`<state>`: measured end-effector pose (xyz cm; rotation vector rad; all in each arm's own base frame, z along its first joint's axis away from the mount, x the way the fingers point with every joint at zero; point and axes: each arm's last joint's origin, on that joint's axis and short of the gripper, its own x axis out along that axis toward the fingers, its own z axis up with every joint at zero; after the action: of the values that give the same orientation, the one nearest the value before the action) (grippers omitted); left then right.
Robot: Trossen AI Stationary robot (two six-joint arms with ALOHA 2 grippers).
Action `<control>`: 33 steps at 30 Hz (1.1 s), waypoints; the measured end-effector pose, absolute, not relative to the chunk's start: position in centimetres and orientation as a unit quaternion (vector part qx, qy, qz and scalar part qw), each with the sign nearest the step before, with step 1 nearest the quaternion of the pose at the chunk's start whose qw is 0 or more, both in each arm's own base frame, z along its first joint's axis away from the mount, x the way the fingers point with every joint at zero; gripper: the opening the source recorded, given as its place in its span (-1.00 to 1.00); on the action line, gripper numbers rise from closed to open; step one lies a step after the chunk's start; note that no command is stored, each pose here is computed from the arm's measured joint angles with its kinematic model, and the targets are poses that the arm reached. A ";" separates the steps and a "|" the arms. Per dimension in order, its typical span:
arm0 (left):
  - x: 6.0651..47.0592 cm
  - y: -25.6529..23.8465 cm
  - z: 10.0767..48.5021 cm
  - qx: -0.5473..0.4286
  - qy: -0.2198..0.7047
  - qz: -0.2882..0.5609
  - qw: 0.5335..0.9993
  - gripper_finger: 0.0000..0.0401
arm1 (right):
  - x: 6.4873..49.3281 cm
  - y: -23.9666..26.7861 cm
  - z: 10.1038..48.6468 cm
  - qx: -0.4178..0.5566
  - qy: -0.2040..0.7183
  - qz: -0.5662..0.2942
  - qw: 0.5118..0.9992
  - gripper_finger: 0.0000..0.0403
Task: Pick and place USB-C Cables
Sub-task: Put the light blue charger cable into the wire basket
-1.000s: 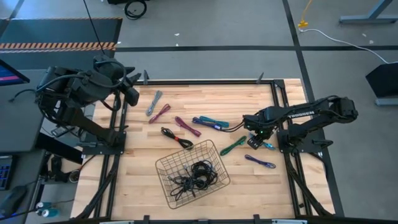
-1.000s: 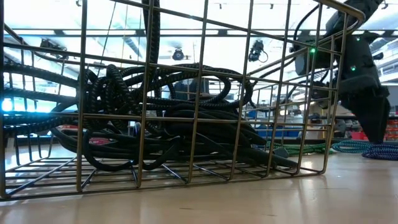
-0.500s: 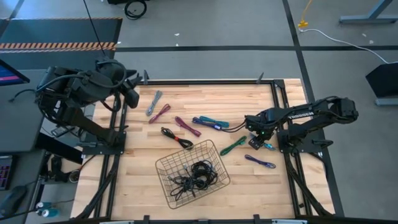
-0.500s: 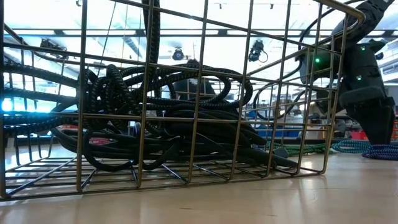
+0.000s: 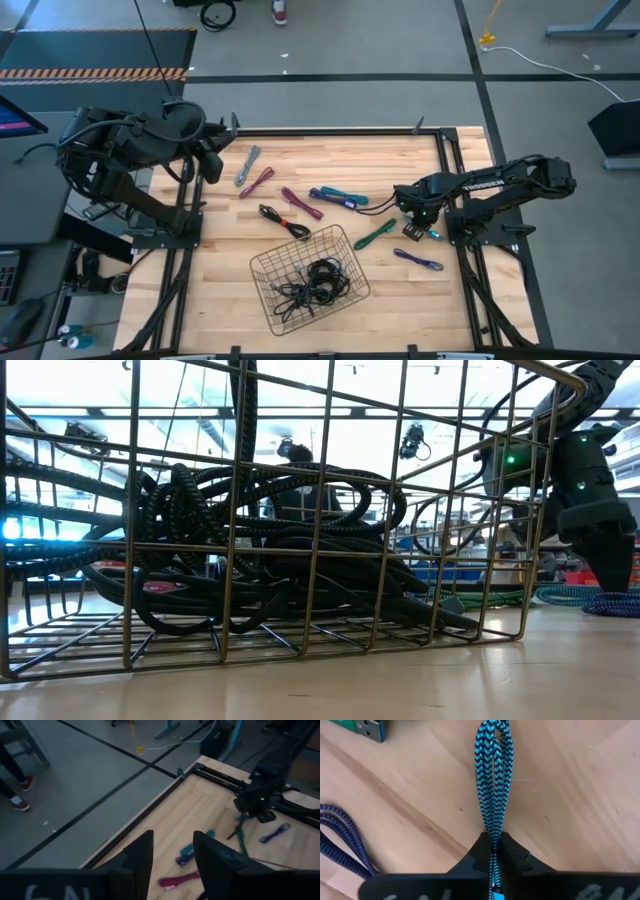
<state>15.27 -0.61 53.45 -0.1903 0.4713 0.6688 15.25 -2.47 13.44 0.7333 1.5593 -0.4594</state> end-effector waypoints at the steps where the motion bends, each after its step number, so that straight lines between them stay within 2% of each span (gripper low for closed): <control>1: 15.3 -0.6 53.4 -0.095 0.231 0.320 0.914 -0.27 | 15.3 -2.5 13.5 0.317 0.682 -0.196 0.630 -0.91; 6: 15.3 -0.7 53.4 -0.102 0.238 0.303 0.917 -0.27 | 17.1 -2.8 16.0 0.317 0.664 -0.179 0.653 -0.91; 9: 15.3 -0.8 53.4 -0.103 0.241 0.297 0.918 -0.27 | 18.6 -3.1 18.8 0.312 0.643 -0.175 0.677 -0.91; 12: 15.3 -0.8 53.4 -0.096 0.243 0.295 0.919 -0.27 | 19.9 -3.4 22.4 0.302 0.622 -0.176 0.701 -0.91; 17: 15.3 -0.8 53.4 -0.091 0.245 0.293 0.920 -0.27 | 21.7 -3.8 29.6 0.288 0.552 -0.149 0.768 -0.91; 24: 15.3 -0.8 53.4 -0.091 0.245 0.293 0.920 -0.27 | 22.2 -3.5 38.8 0.282 0.429 -0.094 0.853 -0.92; 29: 15.3 -0.8 53.4 -0.091 0.245 0.293 0.920 -0.27 | 23.4 -2.3 41.8 0.250 0.396 -0.039 0.882 -0.92; 33: 15.3 -0.8 53.4 -0.091 0.245 0.293 0.920 -0.27 | 26.0 -1.1 42.0 0.231 0.401 0.024 0.886 -0.92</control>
<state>15.34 -0.78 53.37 -0.1876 0.5037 0.6027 26.04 -1.10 41.97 0.4811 0.8339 0.0498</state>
